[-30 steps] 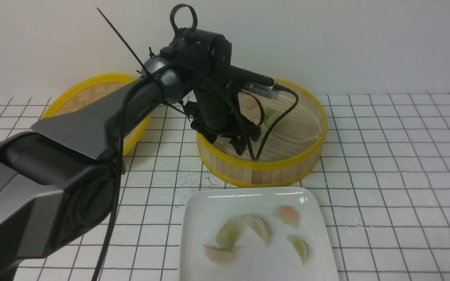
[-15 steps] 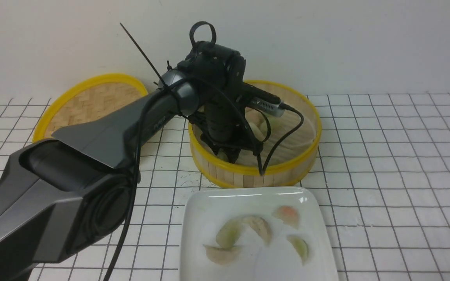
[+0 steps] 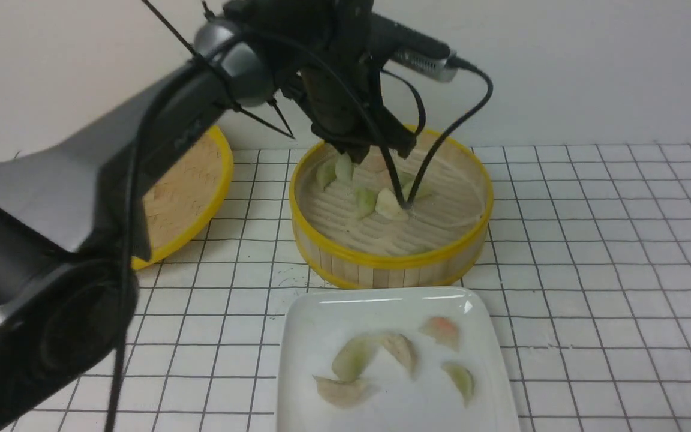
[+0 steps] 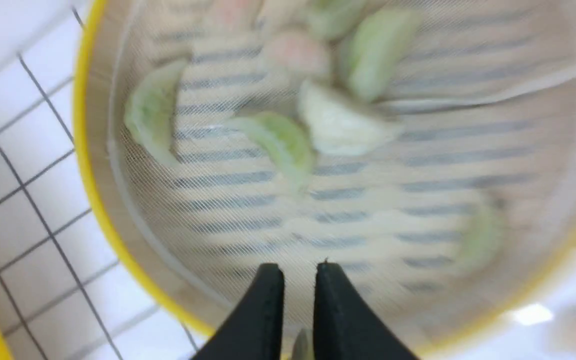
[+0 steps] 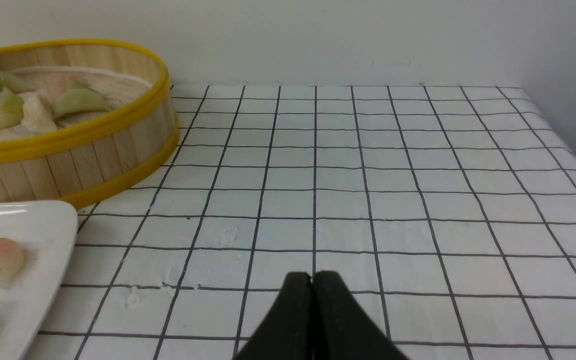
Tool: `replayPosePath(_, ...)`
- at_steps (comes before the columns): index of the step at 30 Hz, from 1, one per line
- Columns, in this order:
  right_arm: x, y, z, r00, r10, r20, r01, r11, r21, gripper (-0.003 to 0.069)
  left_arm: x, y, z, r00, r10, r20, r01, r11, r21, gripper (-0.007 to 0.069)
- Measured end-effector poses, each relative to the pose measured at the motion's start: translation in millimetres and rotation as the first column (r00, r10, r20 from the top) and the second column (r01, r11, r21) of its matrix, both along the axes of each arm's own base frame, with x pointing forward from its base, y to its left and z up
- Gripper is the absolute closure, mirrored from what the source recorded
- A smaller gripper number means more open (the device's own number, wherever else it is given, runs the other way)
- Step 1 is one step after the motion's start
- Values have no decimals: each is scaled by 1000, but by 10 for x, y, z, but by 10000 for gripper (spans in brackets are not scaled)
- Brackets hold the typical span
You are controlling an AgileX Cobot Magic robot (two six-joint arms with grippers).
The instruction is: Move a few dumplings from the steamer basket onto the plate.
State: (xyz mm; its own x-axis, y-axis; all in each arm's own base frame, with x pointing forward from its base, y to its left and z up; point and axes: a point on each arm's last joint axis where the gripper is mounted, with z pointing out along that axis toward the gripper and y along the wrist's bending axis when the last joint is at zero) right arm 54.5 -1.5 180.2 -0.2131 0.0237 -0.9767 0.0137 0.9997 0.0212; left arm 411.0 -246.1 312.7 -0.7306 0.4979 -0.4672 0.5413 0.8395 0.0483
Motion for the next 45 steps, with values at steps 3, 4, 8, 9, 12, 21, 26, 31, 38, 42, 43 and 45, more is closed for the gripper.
replayPosePath(3, 0, 0, 0, 1000, 0, 0, 0, 1000, 0, 673, -343, 87, 154, 997, -14, -80, 9, 998, -62, 576)
replayPosePath(4, 0, 0, 0, 1000, 0, 0, 0, 1000, 0, 673, -367, 97, 155, 996, -15, -84, 10, 998, -60, 576)
replayPosePath(8, 0, 0, 0, 1000, 0, 0, 0, 1000, 0, 673, -963, 169, -185, 952, -52, -302, 44, 998, -33, 578)
replayPosePath(9, 0, 0, 0, 1000, 0, 0, 0, 1000, 0, 673, -1056, 152, -289, 937, -61, -343, 57, 998, -21, 579)
replayPosePath(12, 0, 0, 0, 1000, 0, 0, 0, 1000, 0, 673, -1273, 96, -648, 893, -75, -444, 89, 996, 12, 580)
replayPosePath(21, 0, 0, 0, 1000, 0, 0, 0, 1000, 0, 673, -1292, -263, -1250, 894, -180, -411, 186, 982, -25, 540)
replayPosePath(26, 0, 0, 0, 1000, 0, 0, 0, 1000, 0, 673, -1254, -299, -1318, 896, -187, -402, 192, 981, -28, 329)
replayPosePath(31, 0, 0, 0, 1000, 0, 0, 0, 1000, 0, 673, -1194, -322, -1048, 904, -203, -376, 215, 977, -11, 280)
replayPosePath(38, 0, 0, 0, 1000, 0, 0, 0, 1000, 0, 673, -1512, 144, 99, 984, -165, -67, 163, 986, -33, 610)
replayPosePath(42, 0, 0, 0, 1000, 0, 0, 0, 1000, 0, 673, -1864, 519, 480, 981, -88, 171, 117, 979, -169, 631)
replayPosePath(43, 0, 0, 0, 1000, 0, 0, 0, 1000, 0, 673, -1948, 600, 471, 975, -75, 208, 116, 974, -193, 631)
replayPosePath(45, 0, 0, 0, 1000, 0, 0, 0, 1000, 0, 673, -2127, 769, 488, 949, -45, 313, 131, 957, -260, 631)
